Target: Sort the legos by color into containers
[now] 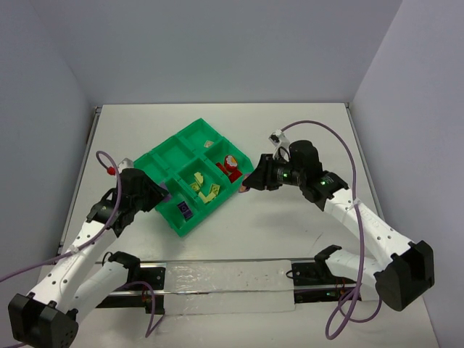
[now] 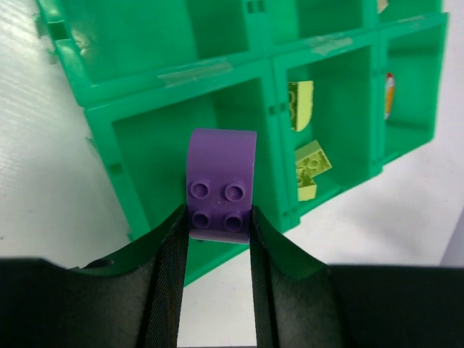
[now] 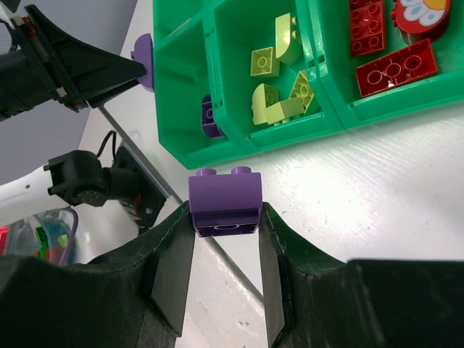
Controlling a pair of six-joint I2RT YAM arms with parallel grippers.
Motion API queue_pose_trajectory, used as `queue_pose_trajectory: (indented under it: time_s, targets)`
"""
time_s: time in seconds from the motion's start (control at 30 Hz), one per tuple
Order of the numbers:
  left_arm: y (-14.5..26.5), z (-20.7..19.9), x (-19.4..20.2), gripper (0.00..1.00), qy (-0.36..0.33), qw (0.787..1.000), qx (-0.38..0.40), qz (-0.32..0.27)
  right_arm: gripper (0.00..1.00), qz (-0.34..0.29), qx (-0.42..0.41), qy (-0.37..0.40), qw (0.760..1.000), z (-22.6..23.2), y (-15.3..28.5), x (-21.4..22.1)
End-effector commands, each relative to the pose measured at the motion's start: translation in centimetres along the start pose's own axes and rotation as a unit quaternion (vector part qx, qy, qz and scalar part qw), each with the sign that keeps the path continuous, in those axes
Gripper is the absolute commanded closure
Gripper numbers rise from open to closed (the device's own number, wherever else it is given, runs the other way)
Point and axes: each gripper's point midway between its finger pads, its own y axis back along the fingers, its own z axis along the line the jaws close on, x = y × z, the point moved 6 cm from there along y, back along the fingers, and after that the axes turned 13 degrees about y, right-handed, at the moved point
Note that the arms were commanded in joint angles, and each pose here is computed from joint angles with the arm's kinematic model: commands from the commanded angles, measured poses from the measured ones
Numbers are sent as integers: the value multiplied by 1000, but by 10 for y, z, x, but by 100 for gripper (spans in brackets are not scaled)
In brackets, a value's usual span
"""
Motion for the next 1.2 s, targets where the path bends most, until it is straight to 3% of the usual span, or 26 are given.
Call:
queue_pose_trajectory:
  time_s: [0.0, 0.17, 0.27, 0.5, 0.7, 0.8, 0.9, 0.93, 1.0, 1.17]
  targets:
    - [-3, 6, -6, 60, 2, 999, -29, -23, 100, -19, 4, 27, 999, 10, -4, -16]
    - [7, -3, -16, 36, -27, 999, -17, -39, 97, -15, 3, 70, 997, 40, -26, -28]
    - [19, -17, -26, 15, -43, 998, -5, -52, 96, -6, -12, 87, 996, 66, -53, -35]
    - [68, -62, -73, 15, -39, 988, 11, -147, 95, 0, -15, 108, 994, 106, -112, -39]
    - [97, -80, -93, 16, -42, 981, 32, -186, 84, 18, 15, 124, 992, 124, -165, -34]
    - [103, -83, -95, 16, -46, 980, 42, -189, 74, 38, 10, 118, 992, 124, -186, -21]
    - [103, -83, -92, 18, -60, 981, 48, -177, 32, 58, 28, 120, 991, 122, -209, -14]
    - [103, -82, -91, 18, -60, 981, 49, -177, 24, 67, 31, 122, 990, 121, -213, -13]
    - [104, -80, -91, 18, -59, 981, 49, -180, 15, 69, 26, 129, 989, 125, -214, -19]
    - [111, -81, -96, 18, -56, 978, 54, -194, 8, 50, 33, 137, 989, 129, -197, -33]
